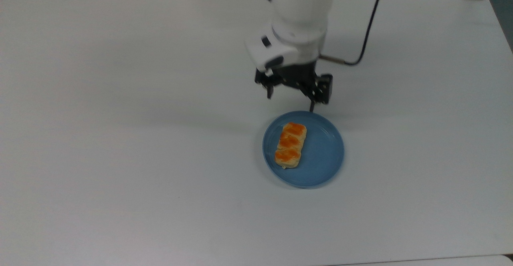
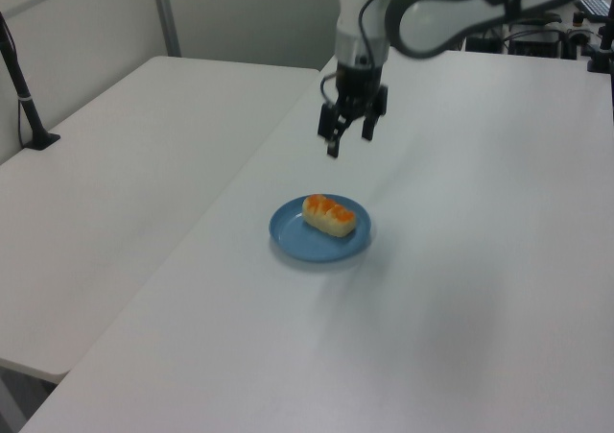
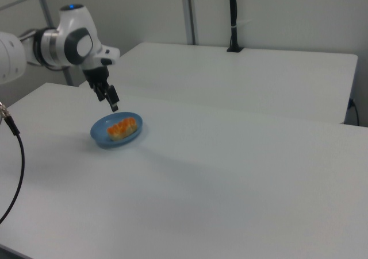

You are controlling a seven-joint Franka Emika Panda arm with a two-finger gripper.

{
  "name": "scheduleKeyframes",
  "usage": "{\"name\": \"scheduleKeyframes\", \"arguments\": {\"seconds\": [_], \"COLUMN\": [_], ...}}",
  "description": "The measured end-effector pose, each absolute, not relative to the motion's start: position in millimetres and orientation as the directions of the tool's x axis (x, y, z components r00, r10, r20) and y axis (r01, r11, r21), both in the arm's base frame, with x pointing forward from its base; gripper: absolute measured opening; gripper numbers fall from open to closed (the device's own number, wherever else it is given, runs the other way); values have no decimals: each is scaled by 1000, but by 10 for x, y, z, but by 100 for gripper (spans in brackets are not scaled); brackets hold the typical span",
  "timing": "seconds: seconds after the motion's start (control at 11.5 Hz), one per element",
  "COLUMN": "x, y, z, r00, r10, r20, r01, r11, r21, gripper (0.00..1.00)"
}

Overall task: Put the bread on the table
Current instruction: 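Move the open gripper over the bread roll on the blue plate, then lower the gripper and close it around the bread roll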

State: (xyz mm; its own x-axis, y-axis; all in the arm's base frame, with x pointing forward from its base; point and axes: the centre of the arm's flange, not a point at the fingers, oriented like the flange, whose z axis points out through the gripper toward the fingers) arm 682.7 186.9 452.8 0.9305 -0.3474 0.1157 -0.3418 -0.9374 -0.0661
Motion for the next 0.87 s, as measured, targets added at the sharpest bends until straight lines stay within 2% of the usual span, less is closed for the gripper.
{"name": "scheduleKeyframes", "arguments": {"seconds": [0.17, 0.52, 0.7, 0.78, 0.87], "x": [6967, 7106, 7139, 7142, 7140], "y": [2029, 2100, 2140, 2150, 2160], "z": [3957, 3328, 3175, 3162, 3163], "r00": [933, 924, 915, 914, 915], "r10": [-340, -356, -368, -368, -367], "r20": [114, 138, 164, 168, 169], "r01": [-336, -354, -368, -367, -366], "r11": [-940, -934, -929, -929, -930], "r21": [-55, -41, -37, -38, -37], "gripper": [100, 100, 94, 86, 72]}}
